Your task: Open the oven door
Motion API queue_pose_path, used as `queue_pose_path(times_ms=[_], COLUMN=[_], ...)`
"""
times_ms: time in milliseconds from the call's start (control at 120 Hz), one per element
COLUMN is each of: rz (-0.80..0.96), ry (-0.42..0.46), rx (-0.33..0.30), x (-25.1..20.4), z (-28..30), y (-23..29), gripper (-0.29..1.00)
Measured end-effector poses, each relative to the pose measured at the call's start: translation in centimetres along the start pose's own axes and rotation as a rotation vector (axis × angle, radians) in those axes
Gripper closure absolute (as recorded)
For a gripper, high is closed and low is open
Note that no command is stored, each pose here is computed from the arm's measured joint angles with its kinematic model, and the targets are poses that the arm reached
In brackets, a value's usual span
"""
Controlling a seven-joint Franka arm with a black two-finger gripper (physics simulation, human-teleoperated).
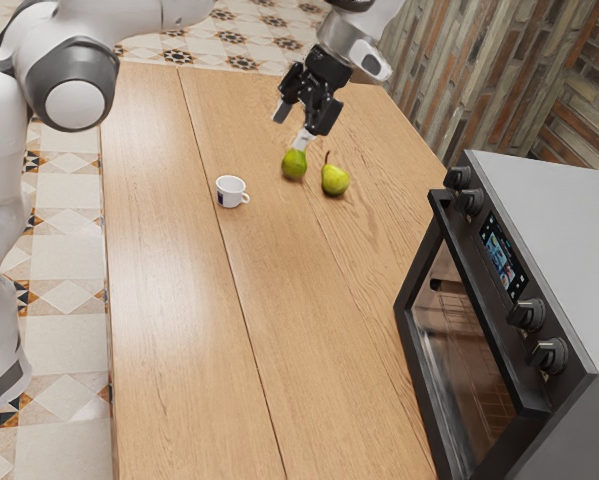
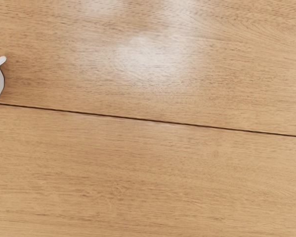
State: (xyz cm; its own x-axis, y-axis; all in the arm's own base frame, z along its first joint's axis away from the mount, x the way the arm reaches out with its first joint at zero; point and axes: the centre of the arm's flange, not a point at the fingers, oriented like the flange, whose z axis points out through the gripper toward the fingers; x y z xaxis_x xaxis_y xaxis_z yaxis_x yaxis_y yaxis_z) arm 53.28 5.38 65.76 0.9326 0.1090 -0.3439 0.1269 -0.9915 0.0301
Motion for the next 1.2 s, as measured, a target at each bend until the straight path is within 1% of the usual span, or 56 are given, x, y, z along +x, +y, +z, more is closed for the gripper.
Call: queue_pose_path(times_ms=[83, 192, 217, 250, 292, 325, 375, 417, 458, 508, 592, 667, 733, 800, 867, 908, 967, 1092, 1200], rz=[0.005, 0.012, 0.037, 0.136, 0.309, 0.446, 0.615, 0.708, 0.771, 0.831, 0.929, 1.025, 1.137, 1.256, 1.402, 1.47, 1.536, 1.639, 1.714], ry=[0.115, 0.219, 0.28, 0.393, 0.494, 0.537, 0.574, 0.589, 0.599, 0.615, 0.616, 0.606, 0.61, 0.636, 0.649, 0.642, 0.629, 0.642, 0.649], rx=[-0.006, -0.014, -0.012, -0.002, 0.027, 0.048, 0.074, 0.109, 0.145, 0.181, 0.217, 0.25, 0.288, 0.339, 0.401, 0.428, 0.449, 0.486, 0.504], x=[1.4, 2.1, 1.0, -1.7, -4.4, -5.8, -7.4, -8.0, -8.2, -9.0, -10.8, -13.6, -16.1, -18.6, -20.3, -20.1, -18.5, -16.4, -14.7], z=[-0.9, -2.2, -4.1, -7.9, -10.7, -11.7, -12.1, -12.2, -12.2, -12.6, -12.4, -10.8, -8.8, -8.0, -6.6, -5.2, -3.7, -2.4, -1.6], y=[-0.3, -0.8, -0.7, 0.9, 5.2, 9.2, 13.8, 16.0, 17.0, 17.2, 17.1, 16.7, 17.7, 19.9, 24.6, 26.7, 28.7, 31.3, 33.3], gripper=[0.0, 0.0, 0.0, 0.0, 0.0, 0.0, 0.0, 0.0, 0.0, 0.0, 0.0, 0.0, 0.0, 0.0, 0.0, 0.0, 0.0, 0.0, 0.0])
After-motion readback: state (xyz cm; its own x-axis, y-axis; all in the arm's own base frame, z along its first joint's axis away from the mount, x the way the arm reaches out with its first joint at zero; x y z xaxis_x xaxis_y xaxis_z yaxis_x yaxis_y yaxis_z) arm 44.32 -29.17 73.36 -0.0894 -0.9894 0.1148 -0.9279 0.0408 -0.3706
